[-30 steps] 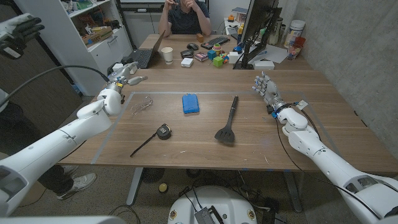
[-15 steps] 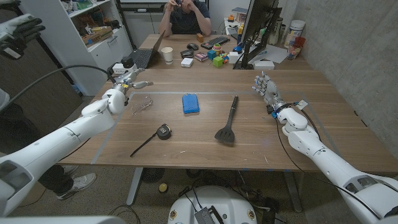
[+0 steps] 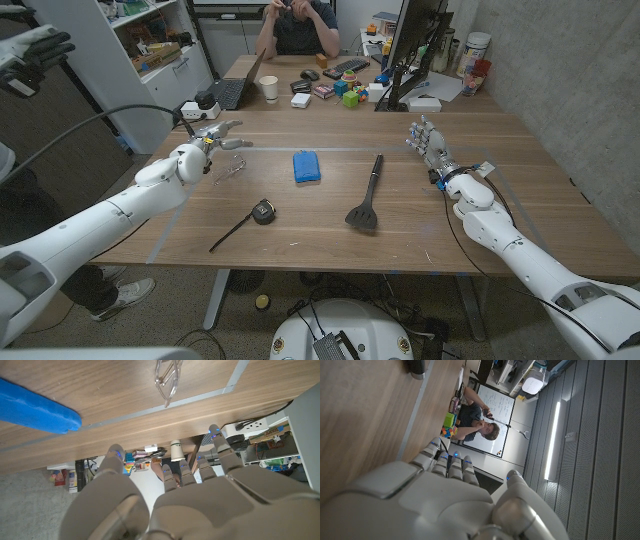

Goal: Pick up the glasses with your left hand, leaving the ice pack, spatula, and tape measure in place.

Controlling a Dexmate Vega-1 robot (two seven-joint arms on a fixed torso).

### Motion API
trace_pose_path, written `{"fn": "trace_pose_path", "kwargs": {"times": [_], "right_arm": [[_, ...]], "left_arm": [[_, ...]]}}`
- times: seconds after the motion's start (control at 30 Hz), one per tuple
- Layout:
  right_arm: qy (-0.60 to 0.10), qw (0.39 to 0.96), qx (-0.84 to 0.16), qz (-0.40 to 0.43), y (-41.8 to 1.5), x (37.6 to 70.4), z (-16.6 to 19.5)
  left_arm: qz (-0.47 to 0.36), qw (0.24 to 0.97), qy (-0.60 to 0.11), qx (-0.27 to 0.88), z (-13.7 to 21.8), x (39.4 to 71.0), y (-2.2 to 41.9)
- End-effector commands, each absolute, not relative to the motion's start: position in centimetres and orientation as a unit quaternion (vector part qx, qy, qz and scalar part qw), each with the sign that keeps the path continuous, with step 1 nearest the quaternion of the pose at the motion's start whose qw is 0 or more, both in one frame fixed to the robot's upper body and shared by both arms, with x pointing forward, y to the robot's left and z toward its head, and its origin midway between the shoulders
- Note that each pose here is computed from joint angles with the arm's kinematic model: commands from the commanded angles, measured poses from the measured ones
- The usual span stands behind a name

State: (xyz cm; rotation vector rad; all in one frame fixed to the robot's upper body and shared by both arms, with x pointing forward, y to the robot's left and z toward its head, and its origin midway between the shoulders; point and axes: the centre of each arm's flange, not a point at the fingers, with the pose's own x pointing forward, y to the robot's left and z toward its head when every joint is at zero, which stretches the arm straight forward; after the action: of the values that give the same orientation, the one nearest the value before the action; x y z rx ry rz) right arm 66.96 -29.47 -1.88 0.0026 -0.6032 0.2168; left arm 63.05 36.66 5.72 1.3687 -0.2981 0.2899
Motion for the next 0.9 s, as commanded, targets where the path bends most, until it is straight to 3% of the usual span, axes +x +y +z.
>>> {"fn": "trace_pose_path", "kwargs": {"times": [0.03,0.9], "right_arm": [[-0.293,0.951,0.008,0.100,-29.6,67.2,-2.1],[-0.304,0.948,0.005,0.098,-29.8,67.0,-1.8]], "left_arm": [[0.107,0.741,-0.111,0.653,5.5,62.9,36.7],[0.103,0.724,-0.057,0.680,3.5,63.8,37.9]]}}
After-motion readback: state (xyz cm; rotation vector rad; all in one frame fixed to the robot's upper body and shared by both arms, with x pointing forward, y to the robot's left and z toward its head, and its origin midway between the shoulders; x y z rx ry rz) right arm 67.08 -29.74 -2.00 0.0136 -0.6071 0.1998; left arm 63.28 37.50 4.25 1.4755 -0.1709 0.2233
